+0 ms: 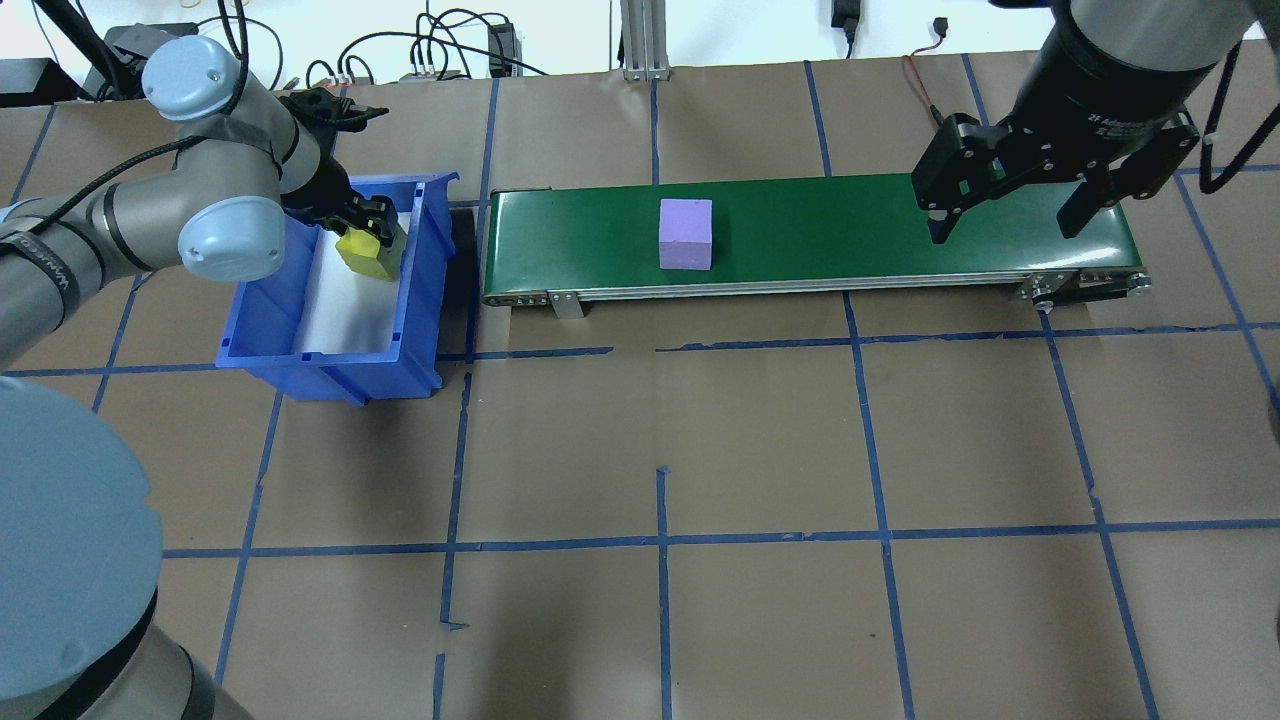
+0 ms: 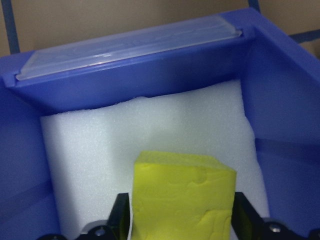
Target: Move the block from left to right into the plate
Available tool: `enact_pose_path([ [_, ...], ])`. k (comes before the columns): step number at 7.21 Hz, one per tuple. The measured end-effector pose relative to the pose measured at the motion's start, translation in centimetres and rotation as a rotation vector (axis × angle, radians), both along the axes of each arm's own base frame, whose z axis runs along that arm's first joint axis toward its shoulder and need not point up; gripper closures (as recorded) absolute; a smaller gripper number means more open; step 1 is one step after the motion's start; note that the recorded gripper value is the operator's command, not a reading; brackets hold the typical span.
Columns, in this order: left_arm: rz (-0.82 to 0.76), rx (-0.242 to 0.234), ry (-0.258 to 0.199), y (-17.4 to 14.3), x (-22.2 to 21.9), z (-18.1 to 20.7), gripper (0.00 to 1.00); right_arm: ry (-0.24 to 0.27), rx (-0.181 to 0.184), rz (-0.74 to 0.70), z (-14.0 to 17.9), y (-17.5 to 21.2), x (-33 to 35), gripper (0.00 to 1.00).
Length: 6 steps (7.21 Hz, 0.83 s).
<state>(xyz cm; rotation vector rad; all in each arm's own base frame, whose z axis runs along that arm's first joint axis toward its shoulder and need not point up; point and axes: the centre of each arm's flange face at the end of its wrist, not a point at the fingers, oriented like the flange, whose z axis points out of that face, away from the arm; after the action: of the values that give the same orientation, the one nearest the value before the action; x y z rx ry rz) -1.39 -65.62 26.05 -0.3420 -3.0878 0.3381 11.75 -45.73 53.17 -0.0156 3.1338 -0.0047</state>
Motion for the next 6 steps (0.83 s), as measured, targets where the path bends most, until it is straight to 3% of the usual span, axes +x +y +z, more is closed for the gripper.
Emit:
enact_pose_path([
  [2,-0.035,-0.140,0.034,0.7,-1.2,7.7,0.55,0.000,0.000,-0.001,-0.1,0.0,0.0,0.00],
  [4,-0.102,-0.256,0.132,3.1,-5.8,14.4,0.55,-0.006,-0.017,-0.019,0.3,-0.4,-0.6,0.00],
  [5,-0.117,-0.268,0.175,4.1,-9.6,15.5,0.55,-0.057,-0.021,-0.044,0.3,-1.1,-1.4,0.00],
  [6,-0.112,-0.242,0.210,4.8,-12.9,14.8,0.55,-0.125,-0.020,-0.082,-0.1,-2.2,-3.2,0.00],
])
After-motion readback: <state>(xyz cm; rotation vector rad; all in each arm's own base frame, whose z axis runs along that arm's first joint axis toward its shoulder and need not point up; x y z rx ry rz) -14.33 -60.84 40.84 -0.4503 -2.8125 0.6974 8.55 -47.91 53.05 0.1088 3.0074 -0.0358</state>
